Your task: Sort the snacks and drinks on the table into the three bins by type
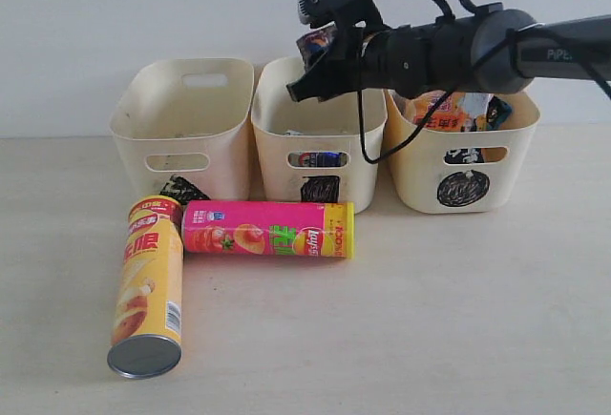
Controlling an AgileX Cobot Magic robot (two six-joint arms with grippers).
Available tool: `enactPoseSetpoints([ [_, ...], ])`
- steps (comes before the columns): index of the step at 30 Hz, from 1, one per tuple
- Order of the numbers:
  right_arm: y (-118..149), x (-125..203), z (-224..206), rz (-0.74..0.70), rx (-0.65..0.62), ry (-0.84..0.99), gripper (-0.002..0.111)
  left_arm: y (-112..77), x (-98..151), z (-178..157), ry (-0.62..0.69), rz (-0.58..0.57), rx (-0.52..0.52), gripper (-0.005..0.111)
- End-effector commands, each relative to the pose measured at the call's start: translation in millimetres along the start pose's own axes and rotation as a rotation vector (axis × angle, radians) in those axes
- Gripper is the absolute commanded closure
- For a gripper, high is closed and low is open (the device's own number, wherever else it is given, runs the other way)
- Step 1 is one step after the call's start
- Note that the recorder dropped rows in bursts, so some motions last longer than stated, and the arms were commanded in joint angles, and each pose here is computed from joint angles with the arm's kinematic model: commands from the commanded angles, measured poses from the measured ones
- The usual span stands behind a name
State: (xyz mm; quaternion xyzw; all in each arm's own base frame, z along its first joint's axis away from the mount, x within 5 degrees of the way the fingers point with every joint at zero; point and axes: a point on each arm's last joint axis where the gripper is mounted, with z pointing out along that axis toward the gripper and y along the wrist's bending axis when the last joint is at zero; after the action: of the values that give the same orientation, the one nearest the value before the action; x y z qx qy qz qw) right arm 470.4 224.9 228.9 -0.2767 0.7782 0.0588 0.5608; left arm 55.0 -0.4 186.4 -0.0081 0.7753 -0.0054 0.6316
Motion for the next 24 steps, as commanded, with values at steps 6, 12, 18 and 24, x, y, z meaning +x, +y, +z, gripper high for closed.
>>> enactPoseSetpoints([
  [6, -2, 3, 8, 0.024, -0.013, 0.07, 0.073, 0.1, -2, 0, -0.013, -0.015, -0.002, 0.102],
  [12, -2, 4, 8, 0.026, -0.013, 0.074, 0.042, 0.1, -2, 0, -0.013, -0.015, -0.002, 0.102],
  [18, -2, 4, 6, 0.024, -0.019, 0.095, 0.042, 0.1, -2, 0, -0.013, -0.015, -0.002, 0.102],
  [24, -5, -10, -13, 0.023, -0.038, 0.169, 0.044, 0.1, -2, 0, -0.013, -0.015, -0.002, 0.102],
])
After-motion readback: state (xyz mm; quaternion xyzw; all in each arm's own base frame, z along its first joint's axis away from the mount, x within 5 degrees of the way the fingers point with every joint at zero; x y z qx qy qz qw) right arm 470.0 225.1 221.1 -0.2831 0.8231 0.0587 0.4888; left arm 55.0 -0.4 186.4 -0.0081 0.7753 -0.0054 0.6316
